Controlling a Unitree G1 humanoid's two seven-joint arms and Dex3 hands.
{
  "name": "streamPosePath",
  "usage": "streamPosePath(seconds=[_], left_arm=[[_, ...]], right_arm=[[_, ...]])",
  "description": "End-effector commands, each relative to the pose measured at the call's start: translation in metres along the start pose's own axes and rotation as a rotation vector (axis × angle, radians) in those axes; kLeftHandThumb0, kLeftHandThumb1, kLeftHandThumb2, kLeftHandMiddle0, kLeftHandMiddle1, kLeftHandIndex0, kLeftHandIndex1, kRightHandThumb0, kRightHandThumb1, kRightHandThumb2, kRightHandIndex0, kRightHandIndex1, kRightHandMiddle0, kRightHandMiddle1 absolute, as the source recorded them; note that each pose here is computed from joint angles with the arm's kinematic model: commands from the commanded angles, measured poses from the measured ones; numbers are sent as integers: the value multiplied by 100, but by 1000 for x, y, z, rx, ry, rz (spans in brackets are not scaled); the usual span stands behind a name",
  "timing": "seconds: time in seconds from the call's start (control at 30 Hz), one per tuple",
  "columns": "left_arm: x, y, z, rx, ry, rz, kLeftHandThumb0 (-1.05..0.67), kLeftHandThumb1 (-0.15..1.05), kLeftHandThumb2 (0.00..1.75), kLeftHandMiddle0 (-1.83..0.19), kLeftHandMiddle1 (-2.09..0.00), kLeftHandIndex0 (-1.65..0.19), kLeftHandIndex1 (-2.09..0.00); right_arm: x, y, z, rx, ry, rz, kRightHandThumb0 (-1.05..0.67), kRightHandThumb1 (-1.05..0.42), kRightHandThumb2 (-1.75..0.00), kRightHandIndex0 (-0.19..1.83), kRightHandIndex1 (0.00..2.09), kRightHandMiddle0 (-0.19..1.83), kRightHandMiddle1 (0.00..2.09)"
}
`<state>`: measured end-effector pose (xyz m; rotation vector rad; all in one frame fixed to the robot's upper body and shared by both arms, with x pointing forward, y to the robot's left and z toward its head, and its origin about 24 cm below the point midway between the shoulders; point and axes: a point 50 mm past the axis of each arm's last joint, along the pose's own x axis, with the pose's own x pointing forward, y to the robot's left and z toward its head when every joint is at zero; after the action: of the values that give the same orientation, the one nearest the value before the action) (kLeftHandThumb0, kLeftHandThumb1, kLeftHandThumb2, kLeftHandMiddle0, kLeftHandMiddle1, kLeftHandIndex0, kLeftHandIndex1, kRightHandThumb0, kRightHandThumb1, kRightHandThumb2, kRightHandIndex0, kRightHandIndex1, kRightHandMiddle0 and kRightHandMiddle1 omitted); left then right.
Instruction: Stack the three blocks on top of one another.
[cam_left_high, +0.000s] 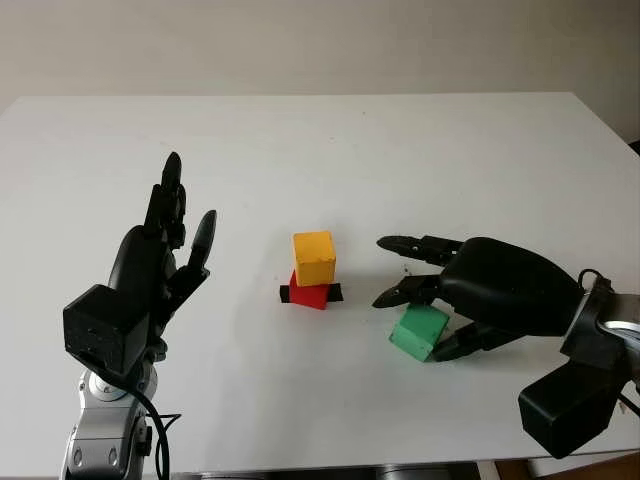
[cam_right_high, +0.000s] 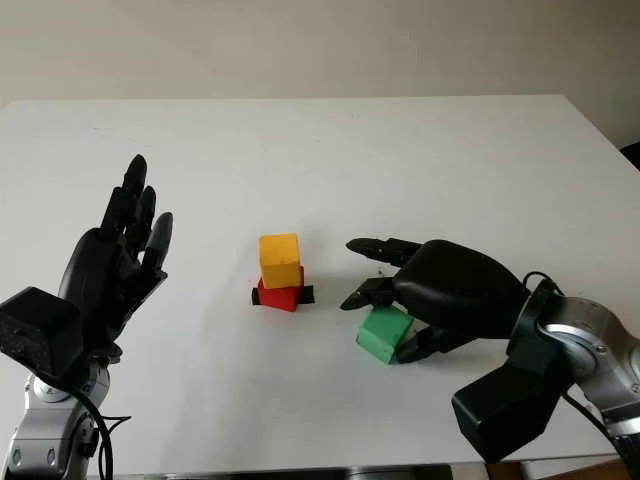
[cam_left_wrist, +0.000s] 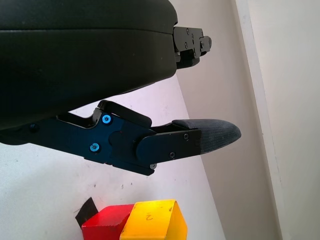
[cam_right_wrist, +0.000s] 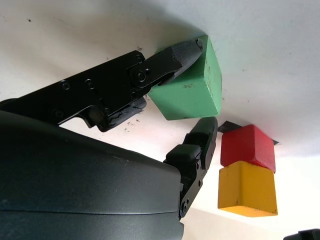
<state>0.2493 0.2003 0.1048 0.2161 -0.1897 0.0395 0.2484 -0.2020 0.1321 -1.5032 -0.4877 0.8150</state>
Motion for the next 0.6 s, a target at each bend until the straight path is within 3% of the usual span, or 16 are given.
streamPosePath(seconds=[0.0,0.23,0.57], left_arm=[[0,-1,5,9,-27,4,-68,105,53,8,-6,7,-6],[0,-1,5,5,-33,-5,-67,105,53,9,-5,8,-5],[0,-1,5,-7,-25,5,-68,105,53,8,-6,7,-6]], right_arm=[[2,-3,1,1,-18,-24,-45,-91,-6,23,7,52,81],[0,-5,-2,-10,-32,-55,-39,-91,-5,30,8,54,117],[-1,-12,-4,-46,11,-17,-36,-90,-5,33,7,52,107]])
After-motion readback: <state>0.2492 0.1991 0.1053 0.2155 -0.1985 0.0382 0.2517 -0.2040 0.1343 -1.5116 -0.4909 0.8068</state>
